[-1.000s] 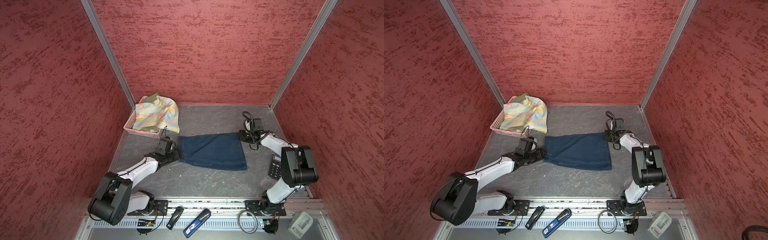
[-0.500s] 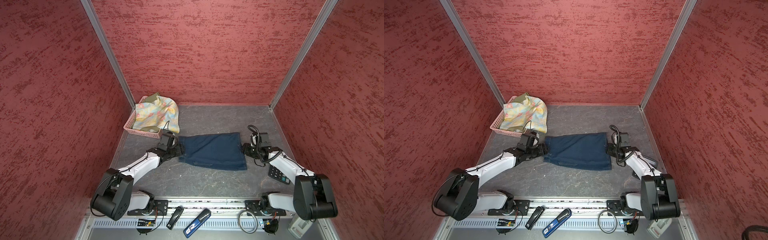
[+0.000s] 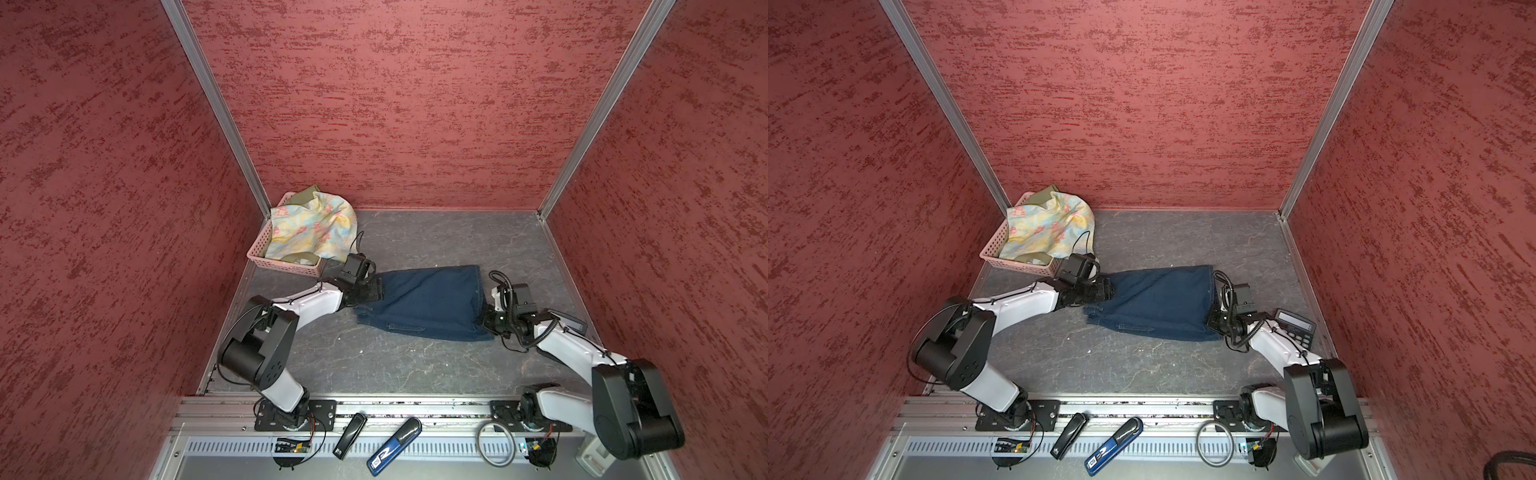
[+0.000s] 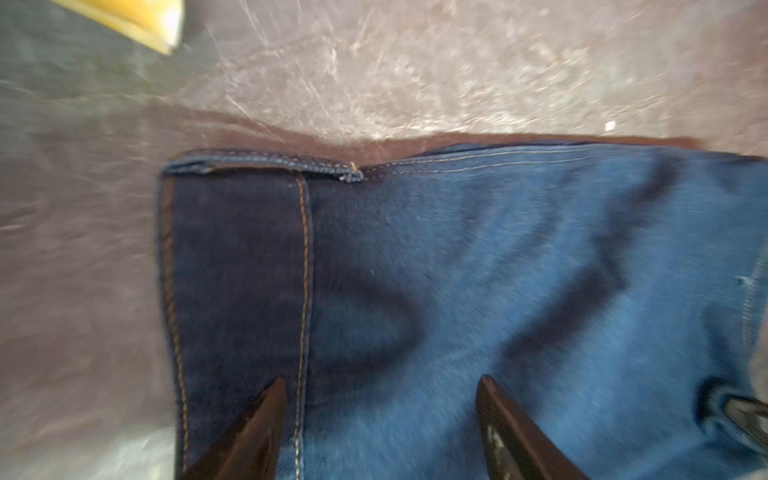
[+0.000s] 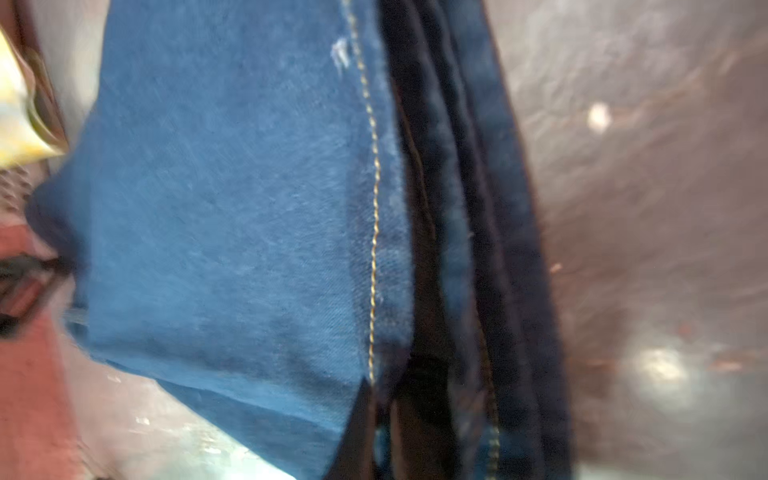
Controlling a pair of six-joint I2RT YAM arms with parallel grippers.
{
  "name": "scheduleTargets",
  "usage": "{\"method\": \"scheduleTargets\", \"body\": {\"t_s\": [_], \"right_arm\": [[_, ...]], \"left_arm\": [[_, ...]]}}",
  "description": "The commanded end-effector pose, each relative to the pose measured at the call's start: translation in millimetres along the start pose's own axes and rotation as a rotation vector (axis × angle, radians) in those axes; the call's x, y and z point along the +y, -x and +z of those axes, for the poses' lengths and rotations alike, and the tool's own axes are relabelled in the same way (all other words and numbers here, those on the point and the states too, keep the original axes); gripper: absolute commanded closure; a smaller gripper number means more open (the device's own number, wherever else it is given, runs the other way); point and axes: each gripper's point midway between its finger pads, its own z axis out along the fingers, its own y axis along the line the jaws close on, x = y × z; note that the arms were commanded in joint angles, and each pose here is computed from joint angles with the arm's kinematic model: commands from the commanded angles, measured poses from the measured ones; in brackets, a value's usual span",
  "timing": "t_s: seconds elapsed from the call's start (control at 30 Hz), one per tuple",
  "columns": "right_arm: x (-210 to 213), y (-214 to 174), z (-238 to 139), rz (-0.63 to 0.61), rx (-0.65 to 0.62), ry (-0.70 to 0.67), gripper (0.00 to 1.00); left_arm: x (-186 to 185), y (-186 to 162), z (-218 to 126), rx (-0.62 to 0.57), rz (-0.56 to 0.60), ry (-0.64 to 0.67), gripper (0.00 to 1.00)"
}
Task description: Fold and stack the skirts
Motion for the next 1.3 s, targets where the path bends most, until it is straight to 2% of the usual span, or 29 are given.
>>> {"method": "scheduleTargets", "body": {"t_s": [0.0,0.17,0.2,0.43,0.6,0.87,0.93,1.0,1.03,1.07,1.2,1.27], "right_arm": [[8.2,5.0,-9.6,-0.003,-0.041,0.023,1.0],[-4.9,10.9,-26.5,-0.01,-0.079,-0.094,1.0],[-4.6,12.1,-27.7,-0.007,-0.089,-0.093,0.98],[-3.9,19.7,-43.1,0.038,-0.139,-0.122,1.0],[-14.2,2.9,-55.1,0.123,-0.132,-0.153,1.0],[-52.4,-42.8,-38.3,0.274,-0.039,-0.241,0.99],[-56.5,-43.4,-39.2,0.276,-0.05,-0.262,0.84],[-59.6,-34.9,-46.9,0.262,-0.081,-0.31,0.62],[-55.1,-26.1,-51.9,0.25,-0.105,-0.313,0.47],[-48.8,-18.3,-54.4,0.246,-0.128,-0.296,0.38],[-32.2,12.8,-70.3,0.21,-0.208,-0.3,0.16],[-23.9,18.0,-70.3,0.205,-0.201,-0.279,0.14]], "left_arm": [[1.4,-2.2,13.0,0.024,0.024,0.011,0.27],[6.6,-13.1,21.1,0.048,0.013,0.019,0.27],[7.4,-14.9,21.4,0.052,0.013,0.02,0.27],[15.4,-17.3,22.2,0.058,0.01,0.043,0.27],[17.7,-16.1,26.3,0.068,0.003,0.053,0.28],[15.2,-14.6,28.2,0.071,-0.007,0.044,0.29],[15.2,-13.9,27.1,0.07,-0.006,0.044,0.29],[14.2,-12.4,25.7,0.065,-0.004,0.041,0.29],[13.7,-12.4,24.4,0.066,-0.005,0.04,0.29],[12.2,-10.3,22.6,0.06,-0.004,0.036,0.29],[2.3,3.0,10.2,0.018,-0.001,0.01,0.26],[-3.4,11.1,3.0,-0.004,0.009,-0.003,0.23]]}}
